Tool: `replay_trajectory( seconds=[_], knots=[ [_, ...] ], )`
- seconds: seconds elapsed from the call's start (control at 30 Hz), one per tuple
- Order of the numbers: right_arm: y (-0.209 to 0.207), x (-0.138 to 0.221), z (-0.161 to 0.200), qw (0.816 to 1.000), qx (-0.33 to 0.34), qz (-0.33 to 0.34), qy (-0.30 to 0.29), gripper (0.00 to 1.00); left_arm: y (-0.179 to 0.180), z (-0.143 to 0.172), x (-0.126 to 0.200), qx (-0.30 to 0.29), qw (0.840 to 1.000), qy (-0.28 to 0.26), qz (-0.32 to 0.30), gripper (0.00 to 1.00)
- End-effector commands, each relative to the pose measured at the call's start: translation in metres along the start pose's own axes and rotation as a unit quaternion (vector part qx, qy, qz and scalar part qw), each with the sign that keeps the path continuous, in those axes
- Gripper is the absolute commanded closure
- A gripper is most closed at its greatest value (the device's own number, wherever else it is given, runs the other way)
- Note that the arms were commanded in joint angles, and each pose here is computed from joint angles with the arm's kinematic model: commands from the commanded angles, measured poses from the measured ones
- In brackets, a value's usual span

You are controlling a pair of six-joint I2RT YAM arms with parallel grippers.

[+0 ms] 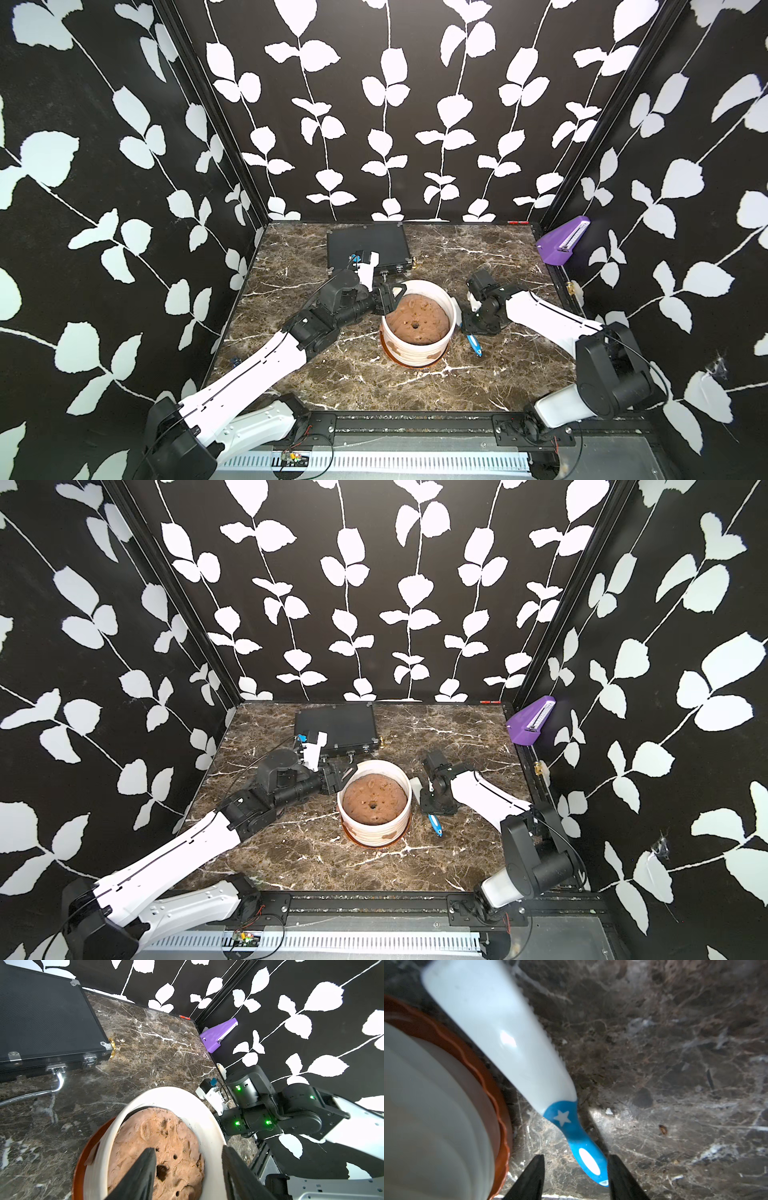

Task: Scrub the dried mud off the ceramic pot
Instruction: Pick up the brush from the center of the board.

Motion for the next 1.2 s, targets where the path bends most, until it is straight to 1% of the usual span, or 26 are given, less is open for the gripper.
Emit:
replay_trajectory(
  seconds=[0.0,0.13,0.27,0.47,0.57,0.7,0.8,0.9,1.03,1.1,1.17],
  knots=[
    [-0.007,-0.007,0.015,0.999,0.007,0.026,0.035,0.47,0.004,0.003,0.0,-0.001,1.0,0.003,-0.005,0.46],
    [0.001,-0.013,0.009,0.998,0.033,0.035,0.039,0.51,0.004,0.003,-0.001,-0.002,1.0,0.004,-0.006,0.45],
    [0.005,-0.02,0.003,0.991,0.073,0.096,0.052,0.54,0.005,0.004,0.0,-0.002,1.0,0.004,-0.007,0.46],
    [-0.008,-0.026,0.001,0.984,0.061,0.158,0.057,0.59,0.008,0.005,0.002,-0.002,1.0,0.002,-0.011,0.45],
    [-0.011,-0.03,-0.004,0.983,0.058,0.167,0.053,0.69,0.008,0.006,0.002,-0.003,1.0,0.004,-0.012,0.45],
    [-0.014,-0.029,-0.011,0.983,0.051,0.173,0.036,0.87,0.008,0.006,0.003,-0.003,1.0,0.004,-0.011,0.45],
    [-0.012,-0.02,-0.014,0.985,0.053,0.165,0.014,1.0,0.009,0.007,0.002,-0.004,1.0,0.006,-0.013,0.45],
    [-0.011,-0.01,-0.014,0.985,0.057,0.163,-0.005,1.0,0.011,0.009,0.001,-0.003,1.0,0.009,-0.015,0.45],
    [-0.011,0.03,-0.015,0.983,0.05,0.163,-0.069,1.0,0.009,0.009,-0.001,-0.003,1.0,0.013,-0.01,0.45],
    [-0.006,0.058,-0.017,0.981,0.045,0.144,-0.12,1.0,0.006,0.008,-0.001,-0.006,1.0,0.015,-0.003,0.45],
    [0.004,0.089,-0.021,0.976,0.04,0.105,-0.185,1.0,0.002,0.007,-0.001,-0.009,1.0,0.016,0.006,0.44]
  ],
)
Point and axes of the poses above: each gripper's point midway between its finger pads, its own x axis back along the fingers, its own y axis along the line the jaws close on, z = x × y, the point moved 5 cm from there along x, back along the fingers, and after that the axes turned 15 degrees about x, right-handed, at the moved point
